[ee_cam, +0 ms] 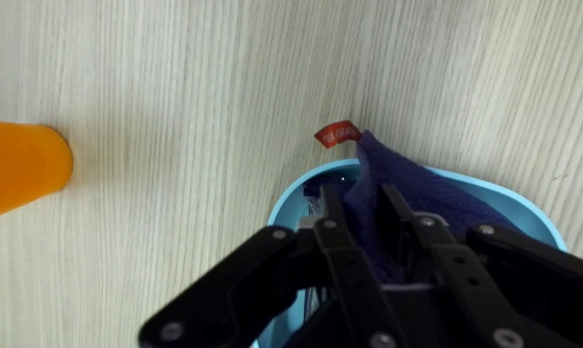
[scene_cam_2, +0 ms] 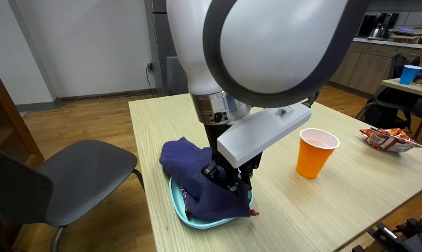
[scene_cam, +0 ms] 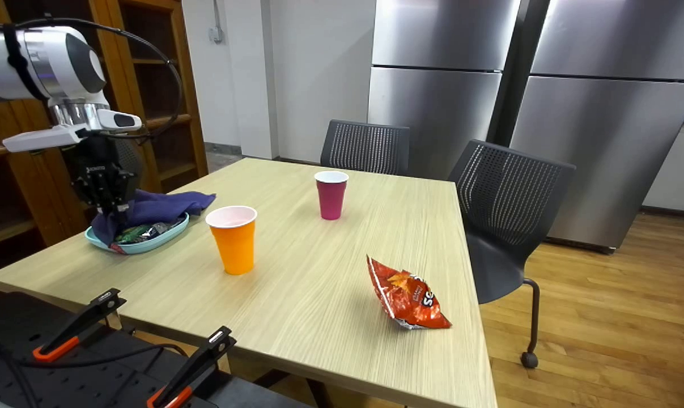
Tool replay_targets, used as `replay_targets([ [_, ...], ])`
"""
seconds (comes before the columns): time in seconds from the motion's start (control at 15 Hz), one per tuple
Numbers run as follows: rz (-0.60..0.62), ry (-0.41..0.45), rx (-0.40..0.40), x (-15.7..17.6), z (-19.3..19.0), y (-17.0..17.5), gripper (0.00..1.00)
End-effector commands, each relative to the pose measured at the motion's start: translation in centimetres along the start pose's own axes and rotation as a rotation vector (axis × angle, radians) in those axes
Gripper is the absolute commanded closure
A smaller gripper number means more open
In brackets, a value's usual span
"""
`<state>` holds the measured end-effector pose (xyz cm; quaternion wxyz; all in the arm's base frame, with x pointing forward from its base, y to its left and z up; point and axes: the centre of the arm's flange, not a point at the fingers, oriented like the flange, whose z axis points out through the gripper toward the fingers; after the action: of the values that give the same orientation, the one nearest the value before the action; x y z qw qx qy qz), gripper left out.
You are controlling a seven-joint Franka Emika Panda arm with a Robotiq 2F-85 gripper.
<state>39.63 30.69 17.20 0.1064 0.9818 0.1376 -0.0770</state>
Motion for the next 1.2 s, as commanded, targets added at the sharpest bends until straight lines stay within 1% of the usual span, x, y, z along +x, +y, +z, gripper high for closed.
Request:
replay_targets([
  [0.0, 0.088, 0.118, -0.012, 0.4, -2.9, 0.7, 0.43],
  [0.07, 0.134, 0.164, -0.010, 0.8, -3.7, 1.2, 0.34],
  [0.33, 0.290, 0.295, -0.015, 2.5, -5.5, 3.0, 0.04],
  [0.4, 0.330, 0.320, -0.014, 2.8, -5.6, 3.2, 0.01],
  [0.6, 0.437, 0.340, 0.011, 3.3, -4.6, 2.9, 0.00],
  [0.87, 0.566, 0.322, 0.072, 3.3, -3.9, 2.8, 0.00],
  [1.13, 0.670, 0.310, 0.119, 3.6, -3.4, 3.5, 0.00],
])
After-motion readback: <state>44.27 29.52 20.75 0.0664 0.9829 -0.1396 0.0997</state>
